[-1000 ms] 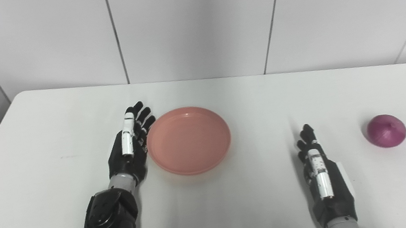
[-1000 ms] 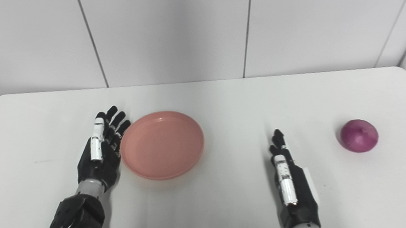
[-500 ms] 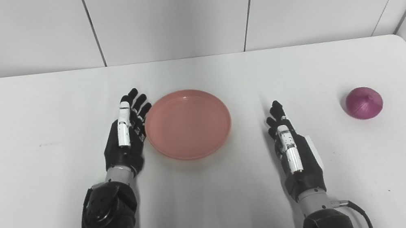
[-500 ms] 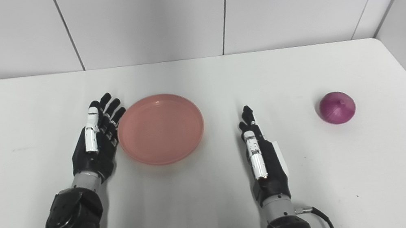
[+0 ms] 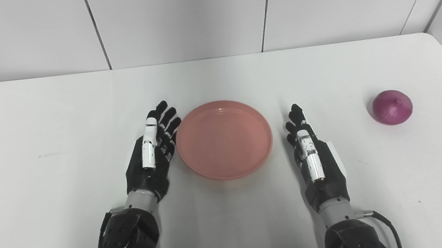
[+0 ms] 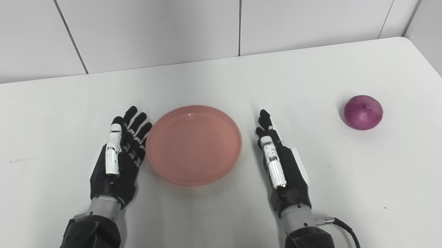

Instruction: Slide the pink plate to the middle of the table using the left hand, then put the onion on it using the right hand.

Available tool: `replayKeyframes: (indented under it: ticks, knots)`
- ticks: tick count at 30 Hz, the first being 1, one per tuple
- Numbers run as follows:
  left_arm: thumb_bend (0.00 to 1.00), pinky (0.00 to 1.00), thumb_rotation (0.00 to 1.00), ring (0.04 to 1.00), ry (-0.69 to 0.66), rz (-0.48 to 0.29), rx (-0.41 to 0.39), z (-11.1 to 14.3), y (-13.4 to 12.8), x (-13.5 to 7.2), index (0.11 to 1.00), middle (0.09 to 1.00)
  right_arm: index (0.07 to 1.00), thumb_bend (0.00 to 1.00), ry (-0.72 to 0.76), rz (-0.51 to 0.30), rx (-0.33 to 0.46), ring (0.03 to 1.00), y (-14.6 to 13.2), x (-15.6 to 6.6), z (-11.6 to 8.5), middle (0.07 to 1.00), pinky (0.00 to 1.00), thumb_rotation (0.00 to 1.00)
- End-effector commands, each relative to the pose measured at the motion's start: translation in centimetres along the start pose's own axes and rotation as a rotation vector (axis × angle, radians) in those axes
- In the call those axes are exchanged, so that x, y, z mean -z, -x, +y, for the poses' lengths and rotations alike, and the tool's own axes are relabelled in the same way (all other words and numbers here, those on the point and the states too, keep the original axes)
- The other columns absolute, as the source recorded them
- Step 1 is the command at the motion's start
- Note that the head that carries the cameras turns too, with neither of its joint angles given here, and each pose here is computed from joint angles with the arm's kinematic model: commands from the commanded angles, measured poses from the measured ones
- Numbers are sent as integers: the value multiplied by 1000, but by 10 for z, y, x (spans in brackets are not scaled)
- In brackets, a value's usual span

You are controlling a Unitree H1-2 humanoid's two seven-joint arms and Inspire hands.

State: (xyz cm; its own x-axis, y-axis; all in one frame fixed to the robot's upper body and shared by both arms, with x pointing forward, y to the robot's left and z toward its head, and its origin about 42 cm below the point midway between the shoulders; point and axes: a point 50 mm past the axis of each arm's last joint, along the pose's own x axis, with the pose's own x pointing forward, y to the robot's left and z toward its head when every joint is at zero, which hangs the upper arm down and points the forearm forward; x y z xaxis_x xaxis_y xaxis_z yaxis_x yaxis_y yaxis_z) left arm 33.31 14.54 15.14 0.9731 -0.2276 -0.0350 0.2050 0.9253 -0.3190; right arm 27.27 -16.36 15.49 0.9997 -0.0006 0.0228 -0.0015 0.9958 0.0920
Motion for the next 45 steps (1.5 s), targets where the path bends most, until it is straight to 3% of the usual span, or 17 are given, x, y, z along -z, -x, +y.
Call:
replayKeyframes:
  ticks: [1, 17, 20, 22, 34, 45]
  knots:
    - [413, 953, 1000, 950, 15, -37, 48, -9, 0, -7, 934, 954, 1000, 246, -10, -38, 2, 994, -5, -10, 5, 1000, 1000, 1000]
    - [405, 963, 1000, 959, 4, -52, 17, -4, 2, 0, 940, 962, 1000, 242, -5, -57, 16, 984, -6, -10, -2, 1000, 1000, 1000]
    - [408, 964, 1000, 960, -1, -56, 17, -4, 3, 0, 943, 964, 1000, 267, -17, -70, 9, 990, -7, -12, -4, 1000, 1000, 1000]
    - [408, 967, 1000, 962, 3, -56, 15, -3, 3, 0, 943, 965, 1000, 338, -21, -72, 18, 995, -8, -14, -6, 1000, 1000, 1000]
    - [413, 965, 1000, 965, 6, -50, 9, -2, 4, 2, 945, 967, 995, 218, 21, -130, 88, 980, -16, -27, -17, 994, 1000, 1000]
    - [406, 967, 1000, 965, 23, -50, 6, -2, 5, 5, 942, 966, 999, 234, 65, -183, 109, 992, -21, -47, -32, 1000, 1000, 1000]
